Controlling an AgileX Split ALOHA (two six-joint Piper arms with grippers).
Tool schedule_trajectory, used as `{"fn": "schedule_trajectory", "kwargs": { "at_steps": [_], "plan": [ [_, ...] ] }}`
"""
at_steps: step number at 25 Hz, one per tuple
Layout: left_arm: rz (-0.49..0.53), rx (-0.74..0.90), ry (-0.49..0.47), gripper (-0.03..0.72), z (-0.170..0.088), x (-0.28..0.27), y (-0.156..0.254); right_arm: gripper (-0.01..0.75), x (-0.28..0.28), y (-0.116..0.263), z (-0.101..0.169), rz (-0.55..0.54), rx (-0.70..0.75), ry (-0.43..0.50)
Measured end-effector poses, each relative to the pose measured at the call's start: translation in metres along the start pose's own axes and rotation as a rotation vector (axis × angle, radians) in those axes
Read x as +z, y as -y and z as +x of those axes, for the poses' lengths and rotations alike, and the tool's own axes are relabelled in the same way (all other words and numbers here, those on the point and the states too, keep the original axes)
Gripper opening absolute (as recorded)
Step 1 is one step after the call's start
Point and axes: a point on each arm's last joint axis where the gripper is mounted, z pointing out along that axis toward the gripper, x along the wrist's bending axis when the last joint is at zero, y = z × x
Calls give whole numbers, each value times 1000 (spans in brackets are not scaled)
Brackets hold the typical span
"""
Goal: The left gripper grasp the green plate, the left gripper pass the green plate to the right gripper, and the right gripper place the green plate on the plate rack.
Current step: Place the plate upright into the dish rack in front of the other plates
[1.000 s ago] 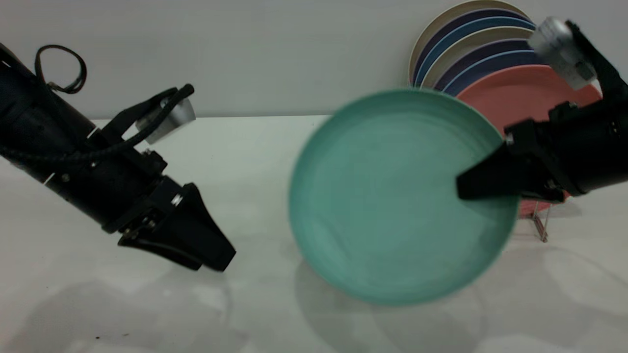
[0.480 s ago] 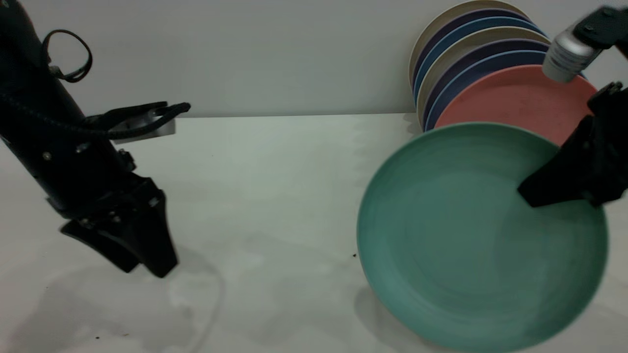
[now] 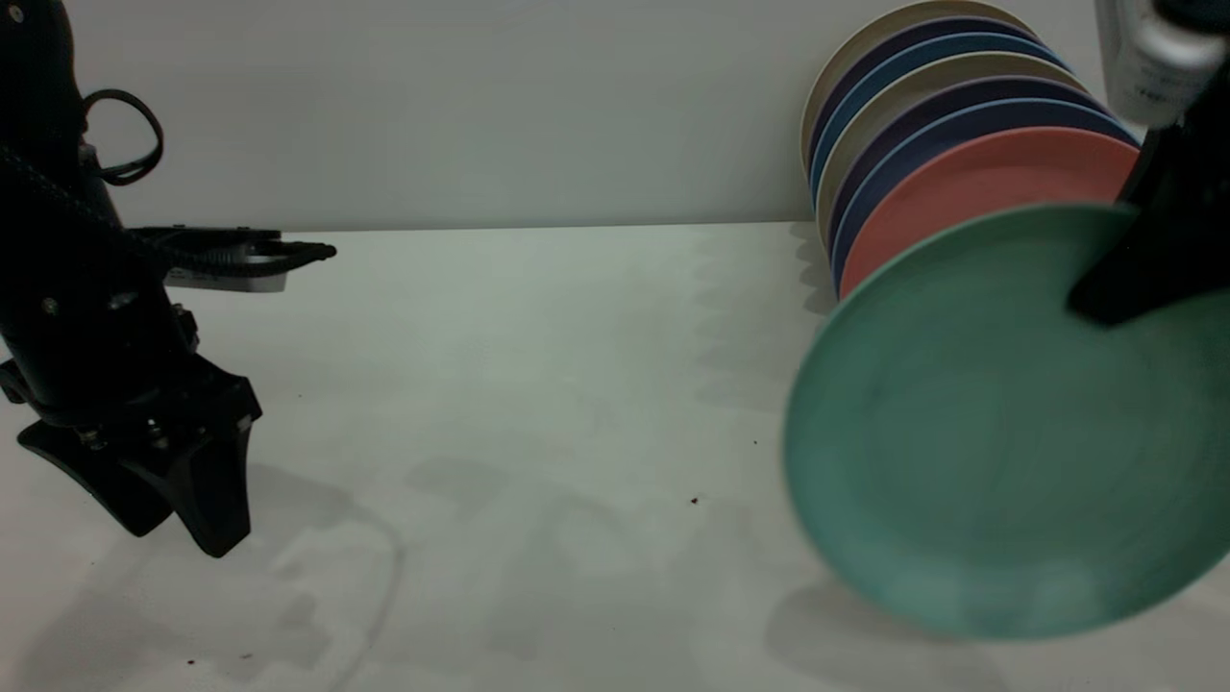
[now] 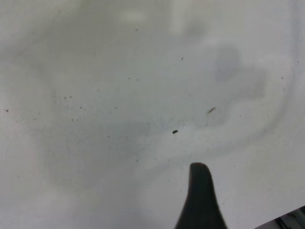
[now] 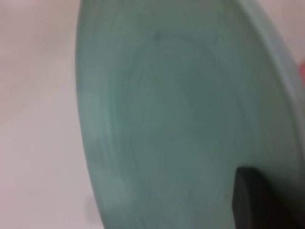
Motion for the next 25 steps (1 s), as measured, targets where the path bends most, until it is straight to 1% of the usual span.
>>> {"fn": "schedule_trajectory", "kwargs": {
  "at_steps": [2, 5, 10, 16, 25],
  "plan": [
    [1, -3, -2, 582, 0, 0, 0, 82, -6, -2, -10, 44, -54, 31],
    [-1, -4, -3, 582, 0, 0, 0, 82, -18, -7, -26, 85, -96, 84],
    [-19, -6, -9, 582, 1, 0, -2, 82, -35, -20, -48, 92, -104, 170],
    [-43, -11, -15, 582, 1, 0, -4, 82, -42, -26, -63, 101, -139, 245],
    [-50, -13, -16, 574, 2, 0, -5, 82, -38, -33, -91, 126, -159, 297]
  ]
}}
